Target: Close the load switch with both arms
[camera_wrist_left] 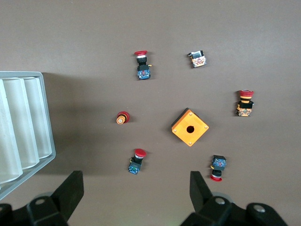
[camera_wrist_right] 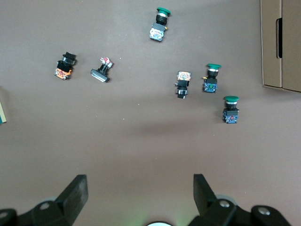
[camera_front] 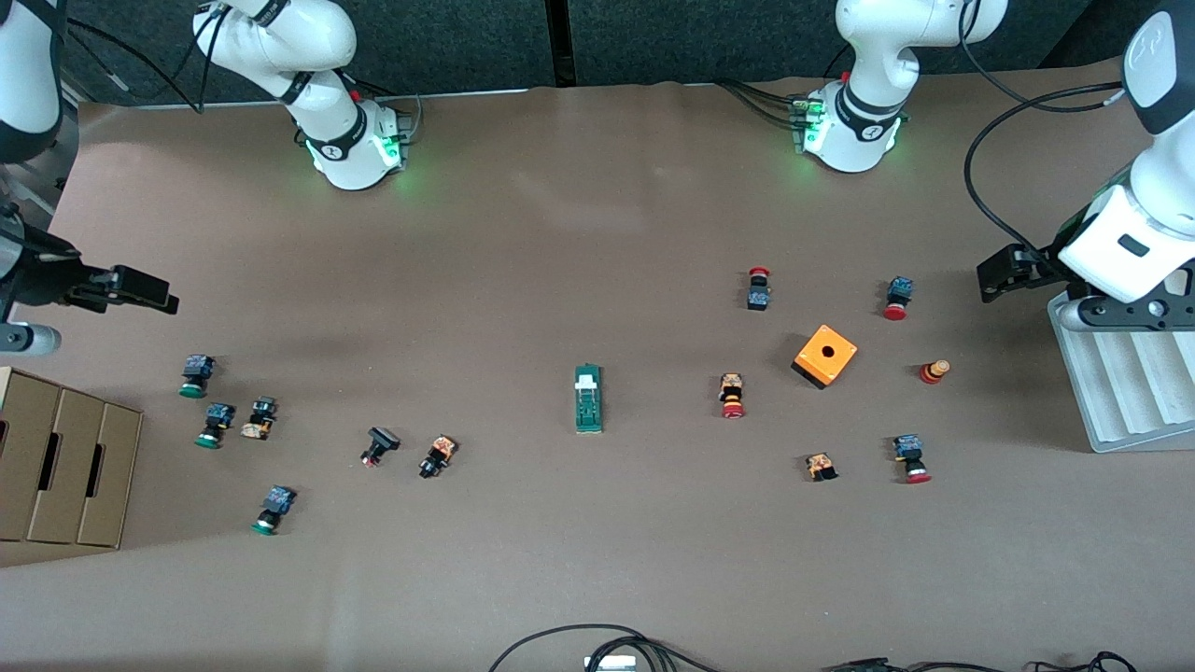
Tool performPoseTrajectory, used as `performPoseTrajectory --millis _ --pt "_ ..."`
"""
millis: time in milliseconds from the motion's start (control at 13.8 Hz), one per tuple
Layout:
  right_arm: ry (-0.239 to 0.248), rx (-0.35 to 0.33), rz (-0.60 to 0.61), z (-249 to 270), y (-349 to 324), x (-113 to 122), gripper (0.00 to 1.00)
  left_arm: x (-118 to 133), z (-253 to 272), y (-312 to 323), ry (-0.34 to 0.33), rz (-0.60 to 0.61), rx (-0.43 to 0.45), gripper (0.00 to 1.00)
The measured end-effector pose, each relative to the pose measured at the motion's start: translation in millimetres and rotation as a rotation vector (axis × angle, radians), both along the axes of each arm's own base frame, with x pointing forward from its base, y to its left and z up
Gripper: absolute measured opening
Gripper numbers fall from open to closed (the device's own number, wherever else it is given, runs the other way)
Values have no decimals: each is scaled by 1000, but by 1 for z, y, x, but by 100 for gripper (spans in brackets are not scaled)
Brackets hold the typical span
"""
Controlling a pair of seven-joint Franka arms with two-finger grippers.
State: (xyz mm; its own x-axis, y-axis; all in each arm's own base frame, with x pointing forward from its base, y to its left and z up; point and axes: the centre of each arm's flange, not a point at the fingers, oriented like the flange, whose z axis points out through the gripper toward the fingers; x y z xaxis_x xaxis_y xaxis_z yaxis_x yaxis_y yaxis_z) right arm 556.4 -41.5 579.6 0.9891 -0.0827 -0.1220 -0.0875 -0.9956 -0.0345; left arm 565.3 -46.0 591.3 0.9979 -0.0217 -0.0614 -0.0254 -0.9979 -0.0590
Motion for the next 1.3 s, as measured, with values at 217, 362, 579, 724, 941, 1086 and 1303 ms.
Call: performPoseTrajectory --millis 217,362,579,724,941,1086,1303 --pt "5 7 49 -8 0 5 100 -1 0 -9 -2 30 -2 100" --pt "-3 6 53 -17 1 13 100 -2 0 -26 -4 41 -12 100" --pt "-6 5 51 -36 -1 26 100 -7 1 -68 -22 52 -19 100" --pt "-9 4 44 -36 -5 28 100 -12 -3 -107 -32 52 -25 100" --pt "2 4 32 -43 -14 31 100 -13 -15 -164 -76 56 -57 100" --pt "14 5 27 -51 -16 33 100 -12 -25 -198 -103 121 -102 100" --pt "16 3 17 -52 -22 34 100 -18 -53 -269 -136 197 -162 100"
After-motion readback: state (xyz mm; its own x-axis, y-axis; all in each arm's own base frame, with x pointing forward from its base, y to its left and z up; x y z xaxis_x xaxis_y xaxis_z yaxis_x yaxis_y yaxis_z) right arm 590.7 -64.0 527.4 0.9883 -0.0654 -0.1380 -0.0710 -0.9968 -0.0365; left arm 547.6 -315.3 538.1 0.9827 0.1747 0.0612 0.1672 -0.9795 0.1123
